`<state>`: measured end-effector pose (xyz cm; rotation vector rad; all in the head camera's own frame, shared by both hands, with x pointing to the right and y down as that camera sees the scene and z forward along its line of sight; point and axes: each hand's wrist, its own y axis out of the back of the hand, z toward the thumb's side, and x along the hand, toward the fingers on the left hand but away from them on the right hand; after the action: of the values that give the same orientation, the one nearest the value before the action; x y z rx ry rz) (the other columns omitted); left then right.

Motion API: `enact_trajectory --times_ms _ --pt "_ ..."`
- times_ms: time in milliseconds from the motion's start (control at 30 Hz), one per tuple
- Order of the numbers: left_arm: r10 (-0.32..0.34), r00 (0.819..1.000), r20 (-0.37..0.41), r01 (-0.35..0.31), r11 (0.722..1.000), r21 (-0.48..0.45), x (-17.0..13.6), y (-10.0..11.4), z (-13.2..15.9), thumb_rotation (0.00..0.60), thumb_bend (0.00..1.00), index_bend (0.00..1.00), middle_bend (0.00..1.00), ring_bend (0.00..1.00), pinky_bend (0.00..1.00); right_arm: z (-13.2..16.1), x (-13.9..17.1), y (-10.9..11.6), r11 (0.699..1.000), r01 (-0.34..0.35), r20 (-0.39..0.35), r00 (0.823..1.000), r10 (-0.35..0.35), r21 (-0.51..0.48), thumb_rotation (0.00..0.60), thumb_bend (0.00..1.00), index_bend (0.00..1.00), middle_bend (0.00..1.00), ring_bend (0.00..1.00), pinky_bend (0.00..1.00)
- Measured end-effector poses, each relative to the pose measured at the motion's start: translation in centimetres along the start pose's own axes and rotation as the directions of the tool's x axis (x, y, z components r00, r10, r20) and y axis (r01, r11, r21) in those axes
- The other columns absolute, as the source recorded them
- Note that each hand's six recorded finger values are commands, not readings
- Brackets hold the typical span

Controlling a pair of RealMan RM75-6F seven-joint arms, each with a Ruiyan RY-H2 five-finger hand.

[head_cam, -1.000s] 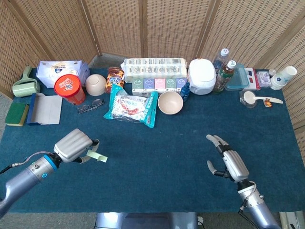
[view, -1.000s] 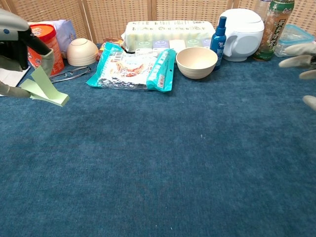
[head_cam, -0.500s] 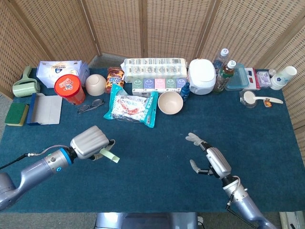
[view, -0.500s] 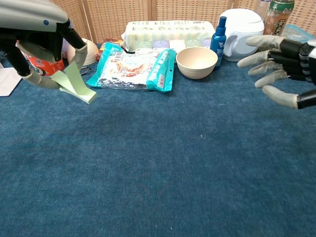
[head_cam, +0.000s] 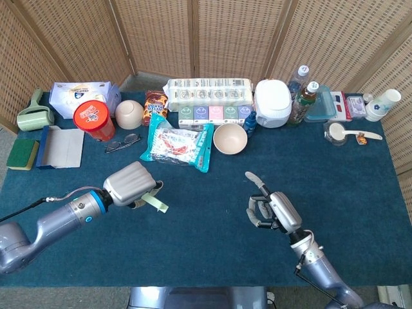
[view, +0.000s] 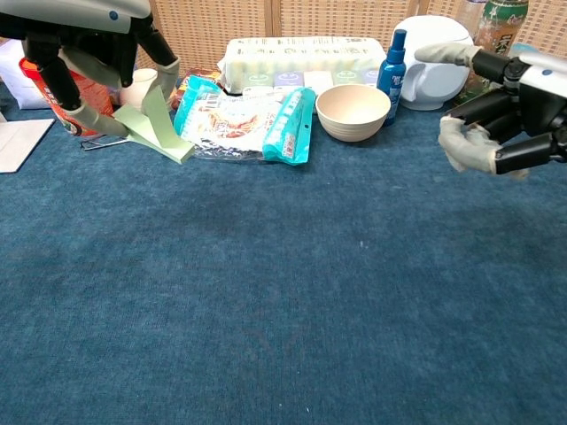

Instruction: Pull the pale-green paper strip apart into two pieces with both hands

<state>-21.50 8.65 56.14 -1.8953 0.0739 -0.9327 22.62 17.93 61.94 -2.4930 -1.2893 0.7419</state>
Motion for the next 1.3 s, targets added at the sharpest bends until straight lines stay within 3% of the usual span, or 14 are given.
enact_trajectory --times_ms 467,1300 --pt "-0.009 1.0 0.013 0.009 1.0 0.016 2.2 1.0 0.5 0.6 0.35 0.74 1.0 1.0 1.0 0.8 -1.4 -1.7 0.998 -0.032 -0.024 0.999 0.033 0.049 0.6 0.46 0.31 0.9 1.0 0.99" --pt "-0.031 0.999 0.033 0.03 0.999 0.02 4.7 1.3 2.0 0.6 0.35 0.74 1.0 1.0 1.0 4.5 -4.0 -3.4 0.996 -0.033 -0.092 0.995 0.041 0.082 0.6 0.44 0.42 0.94 1.0 1.0"
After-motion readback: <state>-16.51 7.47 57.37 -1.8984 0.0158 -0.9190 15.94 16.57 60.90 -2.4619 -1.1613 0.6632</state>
